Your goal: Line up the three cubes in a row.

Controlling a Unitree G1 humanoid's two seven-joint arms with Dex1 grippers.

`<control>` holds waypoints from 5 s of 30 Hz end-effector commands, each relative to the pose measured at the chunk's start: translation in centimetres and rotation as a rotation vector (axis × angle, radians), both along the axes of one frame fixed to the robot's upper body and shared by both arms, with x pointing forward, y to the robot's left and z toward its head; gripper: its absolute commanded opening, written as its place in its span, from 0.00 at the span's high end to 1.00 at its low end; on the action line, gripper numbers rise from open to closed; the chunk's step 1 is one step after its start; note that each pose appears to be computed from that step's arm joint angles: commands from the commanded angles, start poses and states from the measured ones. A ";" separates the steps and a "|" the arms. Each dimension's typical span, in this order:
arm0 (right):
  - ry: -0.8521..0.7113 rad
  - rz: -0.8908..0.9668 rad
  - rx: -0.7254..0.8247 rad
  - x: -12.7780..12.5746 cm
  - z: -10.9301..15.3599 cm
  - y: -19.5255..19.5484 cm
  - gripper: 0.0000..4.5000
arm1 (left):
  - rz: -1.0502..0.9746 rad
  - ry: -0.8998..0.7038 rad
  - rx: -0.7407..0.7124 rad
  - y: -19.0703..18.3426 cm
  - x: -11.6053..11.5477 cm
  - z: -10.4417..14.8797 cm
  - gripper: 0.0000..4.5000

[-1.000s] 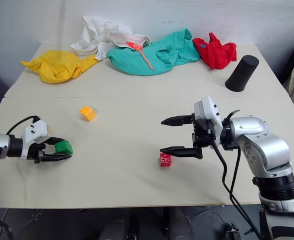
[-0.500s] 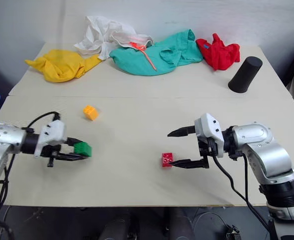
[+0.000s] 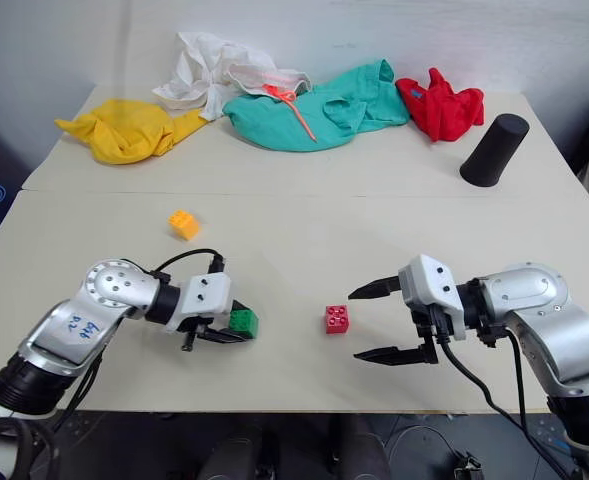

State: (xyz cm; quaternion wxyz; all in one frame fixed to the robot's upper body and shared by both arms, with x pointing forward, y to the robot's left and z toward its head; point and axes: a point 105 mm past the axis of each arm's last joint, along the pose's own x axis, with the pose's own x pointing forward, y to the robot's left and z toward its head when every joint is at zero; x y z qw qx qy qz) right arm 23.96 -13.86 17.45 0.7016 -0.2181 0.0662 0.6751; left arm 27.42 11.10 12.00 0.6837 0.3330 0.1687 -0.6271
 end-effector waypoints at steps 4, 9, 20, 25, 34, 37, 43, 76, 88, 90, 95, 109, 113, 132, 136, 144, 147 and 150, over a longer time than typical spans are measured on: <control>-0.040 -0.005 0.026 -0.1 0.6 0.4 0.00 | -0.024 -0.039 0.014 -0.7 0.0 0.3 0.67; -0.041 -0.008 0.039 -0.2 0.5 0.7 0.00 | -0.022 -0.035 0.010 -1.1 0.2 0.2 0.67; -0.054 -0.024 0.055 0.2 0.5 1.0 0.00 | 0.021 -0.013 -0.006 -1.5 0.8 0.0 0.44; -0.056 -0.023 0.056 0.5 0.6 1.0 0.00 | 0.028 -0.008 -0.012 -0.9 0.4 0.4 0.11; -0.061 -0.017 0.059 1.2 0.6 0.9 0.00 | 0.186 -0.036 0.009 5.4 -0.3 2.1 0.00; -0.063 -0.017 0.071 1.4 0.9 0.9 0.00 | 0.305 -0.020 -0.031 8.6 -0.9 2.9 0.00; -0.029 -0.054 0.155 2.1 2.5 0.6 0.00 | 0.786 -0.130 -0.219 15.6 0.7 4.5 0.00; -0.086 -0.156 0.226 3.0 4.2 0.6 0.00 | 0.968 -0.153 -0.447 11.8 15.8 4.3 0.33; -0.092 -0.114 0.172 3.0 3.6 0.6 0.00 | 0.510 -0.086 -0.399 9.2 9.9 6.1 0.66; -0.086 -0.099 0.150 2.8 3.2 0.4 0.00 | 0.387 -0.072 -0.327 8.9 7.7 5.8 0.66; -0.078 -0.085 0.114 2.3 2.7 -0.1 0.00 | 0.100 0.050 -0.089 8.9 1.0 3.6 0.66; -0.058 -0.108 0.130 1.9 2.5 -0.1 0.00 | 0.047 0.037 0.003 10.0 0.3 0.5 0.66; -0.060 -0.115 0.127 1.9 2.4 -0.2 0.00 | 0.047 0.046 0.003 10.3 0.2 0.1 0.66; -0.054 -0.107 0.123 1.9 2.0 0.1 0.00 | 0.105 0.058 0.024 12.5 -0.1 -0.3 0.01; -0.055 -0.127 0.079 2.0 1.7 -1.2 0.00 | 0.137 0.055 0.040 14.3 -1.1 1.6 0.01; 0.026 -0.144 -0.043 1.6 1.2 -6.0 0.00 | 0.266 0.056 0.044 17.9 -5.1 7.7 0.01; 0.071 -0.151 -0.070 1.5 0.6 -7.3 0.00 | 0.317 0.060 0.018 18.1 -6.1 8.4 0.01; 0.088 -0.182 -0.008 2.5 0.5 -7.2 0.00 | 0.350 0.030 -0.005 18.0 -6.4 8.1 0.01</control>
